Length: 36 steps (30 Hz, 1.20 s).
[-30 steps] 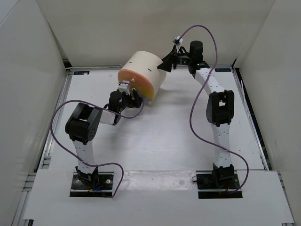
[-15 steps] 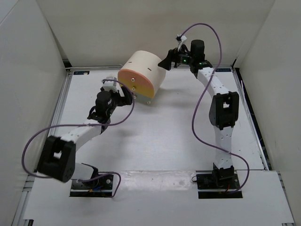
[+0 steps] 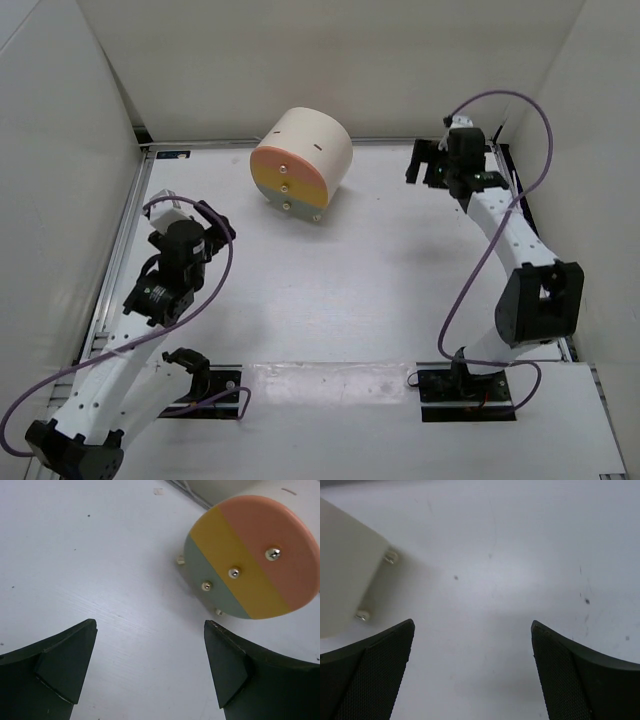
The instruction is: Organize the makeup
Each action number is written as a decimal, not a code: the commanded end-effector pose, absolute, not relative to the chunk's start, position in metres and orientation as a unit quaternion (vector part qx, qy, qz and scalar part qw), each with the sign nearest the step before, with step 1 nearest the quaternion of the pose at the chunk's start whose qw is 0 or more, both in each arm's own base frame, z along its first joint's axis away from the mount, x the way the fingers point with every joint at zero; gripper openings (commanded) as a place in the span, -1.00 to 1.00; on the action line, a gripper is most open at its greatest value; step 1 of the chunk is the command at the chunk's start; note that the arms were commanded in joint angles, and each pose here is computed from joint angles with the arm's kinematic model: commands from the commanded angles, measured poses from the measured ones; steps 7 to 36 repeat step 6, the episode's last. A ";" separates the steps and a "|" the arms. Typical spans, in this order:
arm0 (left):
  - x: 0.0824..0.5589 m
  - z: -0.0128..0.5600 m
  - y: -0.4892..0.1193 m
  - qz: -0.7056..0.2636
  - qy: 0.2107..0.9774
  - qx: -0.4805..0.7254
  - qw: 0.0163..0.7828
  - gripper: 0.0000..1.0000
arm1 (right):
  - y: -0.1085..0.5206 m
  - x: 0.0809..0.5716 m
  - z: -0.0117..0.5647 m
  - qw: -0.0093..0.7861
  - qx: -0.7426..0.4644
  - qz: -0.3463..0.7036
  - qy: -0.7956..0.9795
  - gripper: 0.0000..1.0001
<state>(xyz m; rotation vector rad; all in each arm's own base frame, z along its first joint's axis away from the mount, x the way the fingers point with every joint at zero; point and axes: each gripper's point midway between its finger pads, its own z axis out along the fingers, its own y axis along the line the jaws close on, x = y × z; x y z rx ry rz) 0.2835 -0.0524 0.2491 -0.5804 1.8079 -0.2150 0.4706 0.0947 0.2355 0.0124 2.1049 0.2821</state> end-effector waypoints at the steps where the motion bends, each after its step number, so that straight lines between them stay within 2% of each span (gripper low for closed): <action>1: 0.268 0.236 -0.036 -0.044 0.792 -0.270 0.546 0.97 | 0.066 0.436 0.209 0.471 0.056 0.047 0.879 0.98; 6: 0.278 0.242 -0.040 -0.034 0.799 -0.260 0.541 0.97 | 0.070 0.420 0.223 0.493 0.048 0.067 0.866 0.98; 36: 0.278 0.242 -0.040 -0.034 0.799 -0.260 0.541 0.97 | 0.070 0.420 0.223 0.493 0.048 0.067 0.866 0.98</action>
